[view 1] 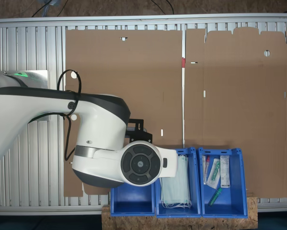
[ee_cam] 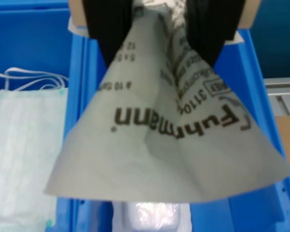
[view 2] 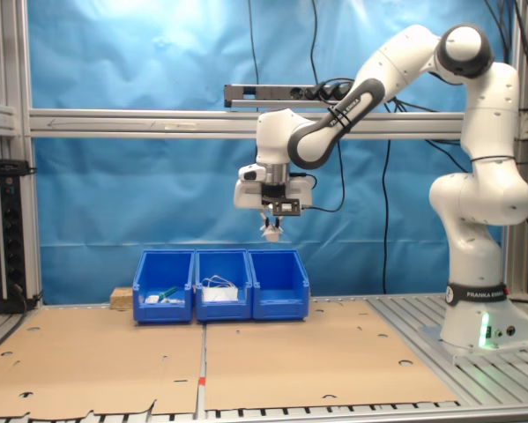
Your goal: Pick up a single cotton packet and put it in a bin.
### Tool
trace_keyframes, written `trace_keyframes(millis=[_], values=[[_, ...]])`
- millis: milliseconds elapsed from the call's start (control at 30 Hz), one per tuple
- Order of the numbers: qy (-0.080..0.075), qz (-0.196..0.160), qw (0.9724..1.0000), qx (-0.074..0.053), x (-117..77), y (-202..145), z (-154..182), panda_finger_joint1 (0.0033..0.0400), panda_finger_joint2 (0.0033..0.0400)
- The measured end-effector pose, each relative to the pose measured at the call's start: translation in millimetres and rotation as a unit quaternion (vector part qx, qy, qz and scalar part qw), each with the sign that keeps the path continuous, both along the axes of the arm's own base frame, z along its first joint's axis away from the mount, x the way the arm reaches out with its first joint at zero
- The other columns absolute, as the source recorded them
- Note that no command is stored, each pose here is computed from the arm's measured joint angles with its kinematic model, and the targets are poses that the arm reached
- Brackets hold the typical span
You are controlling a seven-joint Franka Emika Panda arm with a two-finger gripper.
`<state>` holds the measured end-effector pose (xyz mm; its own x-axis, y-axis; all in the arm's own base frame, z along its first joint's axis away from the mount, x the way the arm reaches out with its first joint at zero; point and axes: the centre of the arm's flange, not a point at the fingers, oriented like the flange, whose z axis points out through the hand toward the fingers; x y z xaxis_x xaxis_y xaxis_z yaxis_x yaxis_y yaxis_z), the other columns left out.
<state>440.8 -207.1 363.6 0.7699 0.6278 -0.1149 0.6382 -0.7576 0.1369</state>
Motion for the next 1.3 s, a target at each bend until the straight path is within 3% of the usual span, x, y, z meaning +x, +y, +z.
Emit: trace_keyframes(millis=[800, 1300], values=[[0.001, -0.033, 0.9991, -0.028, -14.1, -47, -25, 0.0073, 0.0073], [-0.006, -0.033, 0.9989, -0.034, -13.0, -51, -27, 0.0073, 0.0073]])
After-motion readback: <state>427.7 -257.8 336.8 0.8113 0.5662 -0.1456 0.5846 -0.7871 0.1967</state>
